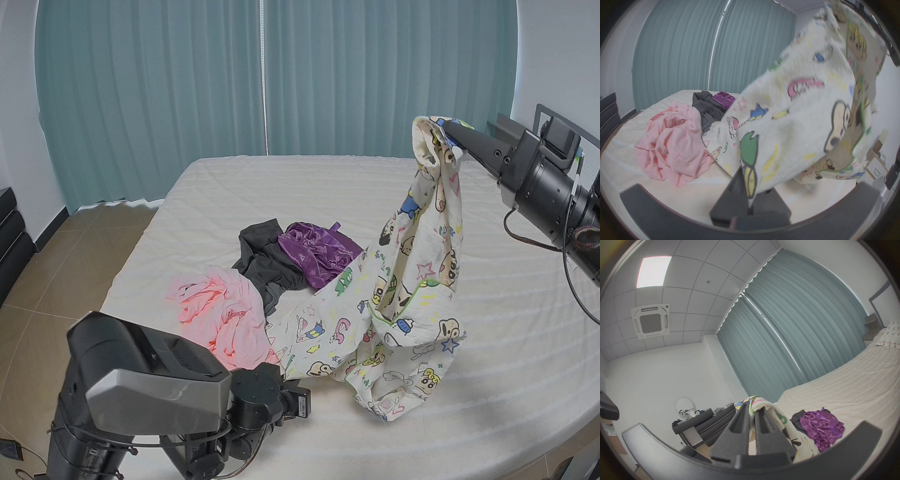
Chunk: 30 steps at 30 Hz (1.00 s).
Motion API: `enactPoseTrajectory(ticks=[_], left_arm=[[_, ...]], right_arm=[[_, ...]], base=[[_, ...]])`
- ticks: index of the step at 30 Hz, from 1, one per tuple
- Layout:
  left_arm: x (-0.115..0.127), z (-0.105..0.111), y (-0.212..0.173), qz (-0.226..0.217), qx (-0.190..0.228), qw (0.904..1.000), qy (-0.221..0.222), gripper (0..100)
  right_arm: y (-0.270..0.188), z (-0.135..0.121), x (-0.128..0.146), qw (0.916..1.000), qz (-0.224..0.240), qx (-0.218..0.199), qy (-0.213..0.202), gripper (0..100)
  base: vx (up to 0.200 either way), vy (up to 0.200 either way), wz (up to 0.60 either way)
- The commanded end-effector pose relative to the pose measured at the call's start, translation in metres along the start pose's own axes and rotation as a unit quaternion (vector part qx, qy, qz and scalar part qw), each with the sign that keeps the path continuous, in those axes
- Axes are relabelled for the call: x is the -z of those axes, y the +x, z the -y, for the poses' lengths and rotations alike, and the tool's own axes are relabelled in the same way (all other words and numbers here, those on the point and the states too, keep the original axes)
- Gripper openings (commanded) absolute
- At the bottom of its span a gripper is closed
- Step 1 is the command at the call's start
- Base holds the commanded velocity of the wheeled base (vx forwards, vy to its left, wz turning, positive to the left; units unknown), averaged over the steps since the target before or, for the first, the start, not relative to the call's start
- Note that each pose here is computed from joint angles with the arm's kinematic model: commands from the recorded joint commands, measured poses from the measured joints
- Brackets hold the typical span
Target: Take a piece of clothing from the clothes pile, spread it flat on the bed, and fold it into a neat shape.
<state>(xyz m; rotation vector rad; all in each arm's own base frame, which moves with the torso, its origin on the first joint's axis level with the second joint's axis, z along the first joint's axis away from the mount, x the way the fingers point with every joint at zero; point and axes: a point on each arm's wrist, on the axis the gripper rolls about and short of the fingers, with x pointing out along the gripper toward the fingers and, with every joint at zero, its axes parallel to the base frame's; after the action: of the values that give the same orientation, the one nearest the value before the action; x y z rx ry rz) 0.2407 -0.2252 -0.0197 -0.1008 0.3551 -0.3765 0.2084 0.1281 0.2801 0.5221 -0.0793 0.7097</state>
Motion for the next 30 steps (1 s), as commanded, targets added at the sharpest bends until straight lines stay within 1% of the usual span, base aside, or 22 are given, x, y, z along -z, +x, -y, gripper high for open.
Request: enactPoseTrajectory(ticks=[1,2,3,4,6,8,9,10,12,13,14,15,16,19,20,21,22,23,25,26,29,30], left_arm=[[-0.067,-0.022,-0.041,0.09,-0.028,0.9949,-0.037,0],[-0.077,-0.026,-0.045,0.107,-0.033,0.9928,-0.044,0],[-0.077,-0.026,-0.045,0.107,-0.033,0.9928,-0.044,0],[-0.107,-0.038,-0.056,0.159,-0.045,0.9841,-0.063,0],[-0.132,-0.052,-0.065,0.203,-0.064,0.9747,-0.068,0],[-0.158,-0.063,-0.073,0.25,-0.083,0.9627,-0.062,0],[-0.164,-0.065,-0.075,0.259,-0.085,0.9602,-0.063,0],[-0.183,-0.07,-0.085,0.288,-0.095,0.9508,-0.065,0],[-0.195,-0.072,-0.09,0.302,-0.097,0.946,-0.067,0],[-0.217,-0.073,-0.101,0.319,-0.101,0.9395,-0.071,0],[-0.226,-0.073,-0.107,0.326,-0.104,0.9369,-0.072,0],[-0.226,-0.073,-0.107,0.326,-0.104,0.9369,-0.072,0],[-0.245,-0.073,-0.12,0.339,-0.106,0.9321,-0.072,0],[-0.273,-0.068,-0.13,0.365,-0.101,0.9227,-0.071,0],[-0.277,-0.067,-0.13,0.37,-0.102,0.9209,-0.071,0],[-0.29,-0.065,-0.135,0.386,-0.1,0.9146,-0.068,0],[-0.291,-0.065,-0.135,0.387,-0.1,0.9141,-0.067,0],[-0.304,-0.063,-0.141,0.405,-0.098,0.9068,-0.064,0],[-0.316,-0.06,-0.151,0.424,-0.098,0.8984,-0.058,0],[-0.319,-0.059,-0.156,0.43,-0.097,0.8962,-0.055,0],[-0.317,-0.058,-0.164,0.43,-0.097,0.8965,-0.049,0],[-0.31,-0.056,-0.165,0.419,-0.093,0.902,-0.048,0]], right_arm=[[-0.016,0.039,0.005,0.9965,-0.008,0.082,-0.015,0],[-0.018,0.044,0.004,0.9957,-0.006,0.091,-0.016,0],[-0.018,0.044,0.004,0.9957,-0.006,0.091,-0.016,0],[-0.019,0.055,0.001,0.9932,0.0,0.115,-0.018,0],[-0.018,0.066,0.002,0.9905,0.0,0.136,-0.019,0],[-0.016,0.074,0.0,0.9881,0.004,0.152,-0.022,0],[-0.016,0.076,-0.001,0.9877,0.006,0.155,-0.023,0],[-0.013,0.078,-0.006,0.9868,0.018,0.159,-0.026,0],[-0.01,0.078,-0.011,0.9861,0.028,0.161,-0.029,0],[-0.004,0.076,-0.02,0.9852,0.048,0.161,-0.035,0],[-0.002,0.074,-0.026,0.9846,0.059,0.16,-0.038,0],[-0.002,0.074,-0.026,0.9846,0.059,0.16,-0.038,0],[0.001,0.068,-0.038,0.9842,0.081,0.151,-0.045,0],[0.004,0.057,-0.058,0.9824,0.114,0.133,-0.064,0],[0.005,0.054,-0.062,0.9821,0.12,0.129,-0.067,0],[0.006,0.047,-0.074,0.9799,0.139,0.119,-0.079,0],[0.006,0.046,-0.075,0.9798,0.141,0.118,-0.079,0],[0.006,0.038,-0.087,0.977,0.161,0.108,-0.088,0],[0.004,0.027,-0.101,0.9728,0.187,0.098,-0.096,0],[0.0,0.022,-0.105,0.9711,0.195,0.095,-0.1,0],[-0.007,0.015,-0.102,0.9721,0.189,0.091,-0.105,0],[-0.009,0.017,-0.092,0.9754,0.169,0.097,-0.103,0]], base=[[0.0,0.0,0.0],[0.0,0.0,0.0],[0.0,0.0,0.0],[0.0,0.0,0.0],[0.0,0.0,0.0],[0.0,0.0,0.0],[0.0,0.0,0.0],[0.0,0.0,0.0],[0.0,0.0,0.0],[0.0,0.0,0.0],[0.0,0.0,0.0],[0.0,0.0,0.0],[0.0,0.0,0.0],[0.0,0.0,0.0],[0.0,0.0,0.0],[0.0,0.0,0.0],[0.0,0.0,0.0],[0.0,0.0,0.0],[0.0,0.0,0.0],[0.0,0.0,0.0],[0.0,0.0,0.0],[0.0,0.0,0.0]])
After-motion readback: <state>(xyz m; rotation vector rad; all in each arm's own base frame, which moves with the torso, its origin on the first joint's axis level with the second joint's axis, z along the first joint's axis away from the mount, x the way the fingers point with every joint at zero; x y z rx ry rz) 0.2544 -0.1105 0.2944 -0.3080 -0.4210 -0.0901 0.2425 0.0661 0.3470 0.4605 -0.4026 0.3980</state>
